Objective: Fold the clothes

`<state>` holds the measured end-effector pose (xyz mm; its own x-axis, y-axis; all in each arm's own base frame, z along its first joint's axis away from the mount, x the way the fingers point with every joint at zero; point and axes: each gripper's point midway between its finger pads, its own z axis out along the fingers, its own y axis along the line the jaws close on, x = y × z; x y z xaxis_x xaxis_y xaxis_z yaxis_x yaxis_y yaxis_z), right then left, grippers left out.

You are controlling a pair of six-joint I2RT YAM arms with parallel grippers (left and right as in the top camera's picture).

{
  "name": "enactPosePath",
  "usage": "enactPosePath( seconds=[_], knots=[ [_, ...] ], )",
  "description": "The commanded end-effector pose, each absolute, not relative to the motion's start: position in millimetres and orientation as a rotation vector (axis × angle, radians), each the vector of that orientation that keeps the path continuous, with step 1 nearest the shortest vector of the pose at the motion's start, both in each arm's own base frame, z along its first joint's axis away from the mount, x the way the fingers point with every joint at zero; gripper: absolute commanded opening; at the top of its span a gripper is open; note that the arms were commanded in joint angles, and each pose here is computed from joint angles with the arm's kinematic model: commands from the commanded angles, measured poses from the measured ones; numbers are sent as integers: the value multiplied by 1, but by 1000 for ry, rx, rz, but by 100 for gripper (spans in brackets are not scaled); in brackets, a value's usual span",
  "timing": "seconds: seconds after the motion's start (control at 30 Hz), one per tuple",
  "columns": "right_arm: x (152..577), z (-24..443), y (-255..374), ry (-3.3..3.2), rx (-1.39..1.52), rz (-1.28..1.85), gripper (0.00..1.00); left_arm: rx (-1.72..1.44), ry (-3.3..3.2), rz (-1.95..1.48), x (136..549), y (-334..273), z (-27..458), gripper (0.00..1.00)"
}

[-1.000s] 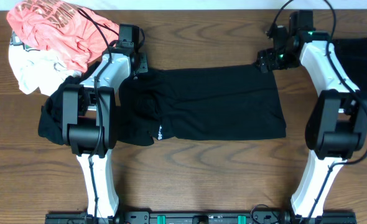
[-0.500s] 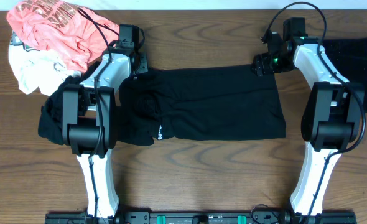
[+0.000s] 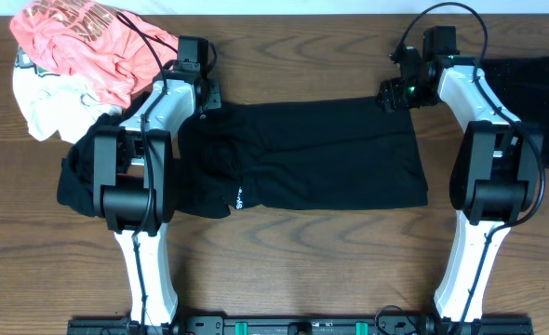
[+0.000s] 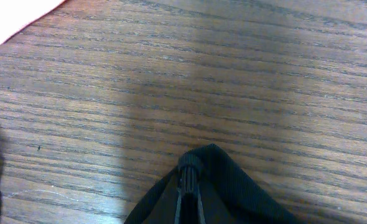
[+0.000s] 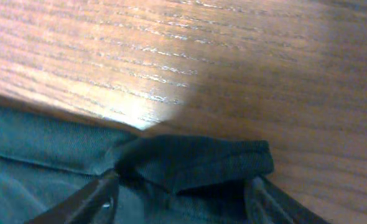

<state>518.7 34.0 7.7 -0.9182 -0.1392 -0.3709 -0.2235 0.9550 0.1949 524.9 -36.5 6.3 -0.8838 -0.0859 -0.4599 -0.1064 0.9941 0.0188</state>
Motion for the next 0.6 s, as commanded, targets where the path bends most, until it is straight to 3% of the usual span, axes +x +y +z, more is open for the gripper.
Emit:
enactPosePath(
  seconds=[0.0, 0.37, 0.57],
  knots=[
    [517, -6, 37, 2773, -244, 375, 51, -132, 2659, 60, 526, -37, 12, 6],
    [518, 1, 40, 2756, -248, 403, 1, -135, 2663, 63, 524, -36, 13, 6],
    [527, 32, 36, 2704, -245, 391, 1, -136, 2635, 61, 524, -35, 35, 6]
  ],
)
